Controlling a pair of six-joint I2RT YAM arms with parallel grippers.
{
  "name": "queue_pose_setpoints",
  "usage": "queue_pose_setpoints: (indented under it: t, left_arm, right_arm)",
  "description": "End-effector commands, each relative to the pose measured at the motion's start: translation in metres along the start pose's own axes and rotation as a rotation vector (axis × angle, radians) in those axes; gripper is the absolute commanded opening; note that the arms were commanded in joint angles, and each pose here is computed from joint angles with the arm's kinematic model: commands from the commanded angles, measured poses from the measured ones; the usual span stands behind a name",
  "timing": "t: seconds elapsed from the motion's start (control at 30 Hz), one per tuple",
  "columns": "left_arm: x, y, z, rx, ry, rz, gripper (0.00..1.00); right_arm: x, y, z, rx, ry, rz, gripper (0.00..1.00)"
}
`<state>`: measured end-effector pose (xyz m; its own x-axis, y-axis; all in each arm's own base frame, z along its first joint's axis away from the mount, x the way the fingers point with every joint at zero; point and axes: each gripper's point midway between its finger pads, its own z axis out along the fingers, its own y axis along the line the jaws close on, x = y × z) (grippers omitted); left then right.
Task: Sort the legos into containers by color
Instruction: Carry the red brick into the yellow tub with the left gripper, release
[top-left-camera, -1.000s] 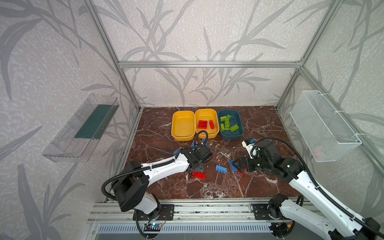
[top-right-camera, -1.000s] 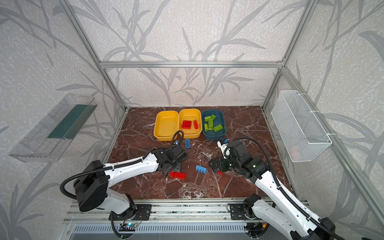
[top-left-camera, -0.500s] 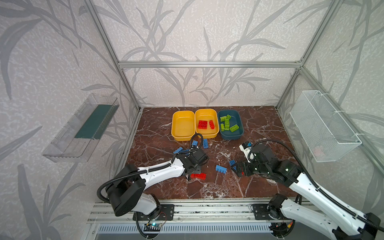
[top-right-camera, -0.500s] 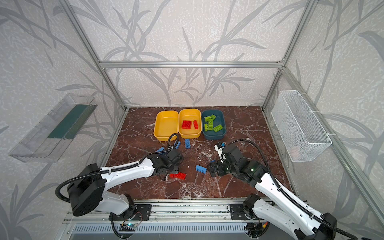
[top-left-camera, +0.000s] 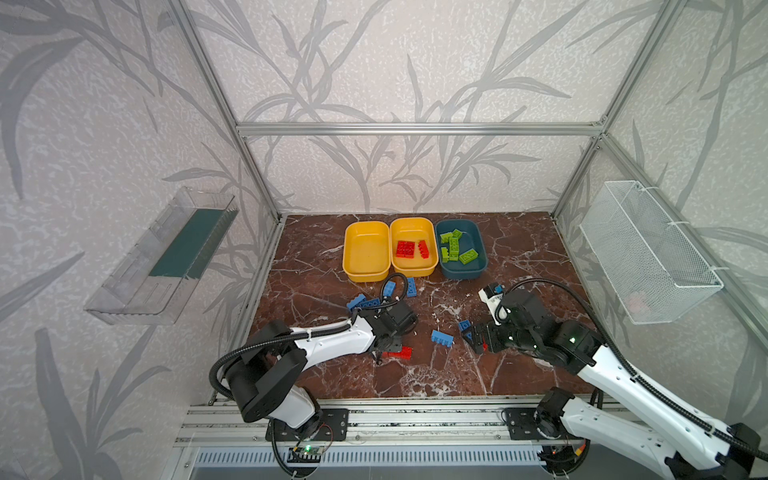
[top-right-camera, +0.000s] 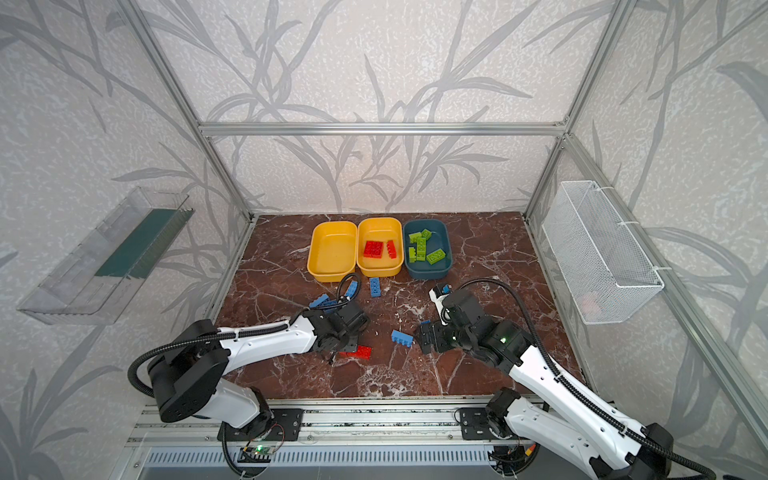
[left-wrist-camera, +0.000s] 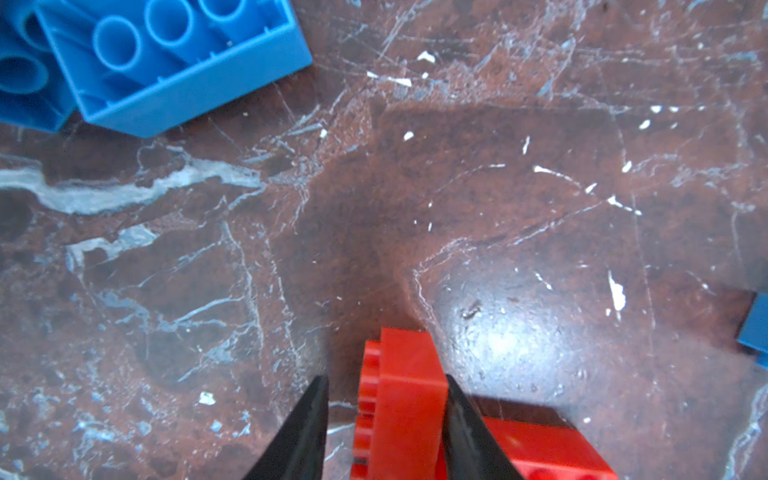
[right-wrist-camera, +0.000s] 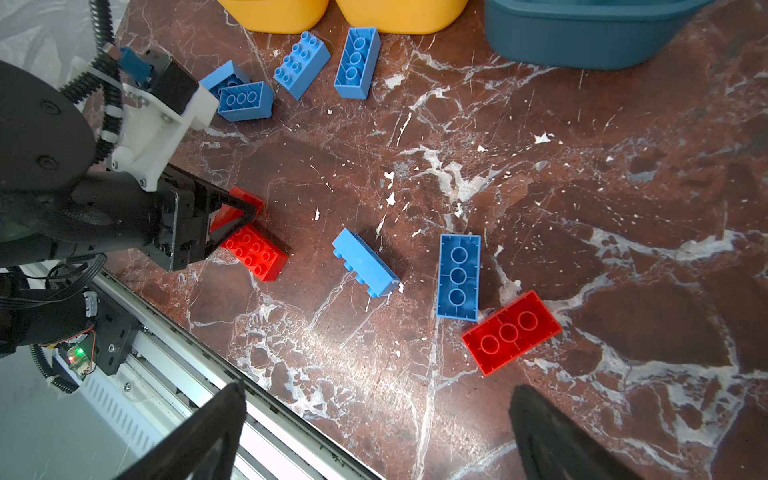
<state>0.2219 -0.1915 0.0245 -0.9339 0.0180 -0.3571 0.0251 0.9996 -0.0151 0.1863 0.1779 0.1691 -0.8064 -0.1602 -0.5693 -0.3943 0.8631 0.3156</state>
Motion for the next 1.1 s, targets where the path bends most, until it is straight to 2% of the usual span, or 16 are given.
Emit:
queue_pose_setpoints:
  t: [0.0,0.03,0.1,0.27,0.4,0.63,0.93,1.07]
  left_arm:
    - [0.001,0.006,0.004,-0.042,0.015,-0.012,0.3]
    - [-0.001,0.007,0.004,-0.049,0.017,-0.009,0.24]
    - [-0.006,0.006,0.003,-0.065,0.015,-0.004,0.17]
    - [-0.034,-0.003,-0.005,-0.071,-0.005,0.01,0.1]
    - [-0.071,-0.014,-0.022,-0.072,-0.045,0.027,0.1]
    - [-0.165,-0.032,-0.045,-0.025,-0.137,-0.003,0.1]
    - [-0.274,-0.042,-0.021,-0.046,-0.174,-0.039,0.1]
    - [-0.305,-0.049,0.004,-0.019,-0.155,-0.058,0.17]
  right_arm:
    - [0.002,-0.003,0.004,0.015,0.002,-0.001,0.99]
    - [0.001,-0.002,0.004,0.015,-0.001,-0.001,0.99]
    - [0.0,-0.002,0.004,0.013,-0.004,-0.003,0.99]
    - [-0.002,-0.003,0.0,0.026,-0.01,-0.023,0.99]
    - [-0.011,-0.009,-0.011,0.07,-0.046,-0.049,0.99]
    - [-0.026,-0.01,-0.021,0.089,-0.094,-0.069,0.99]
    - [-0.032,-0.011,-0.012,0.064,-0.094,-0.051,0.99]
    - [-0.033,-0.014,-0.007,0.063,-0.084,-0.04,0.99]
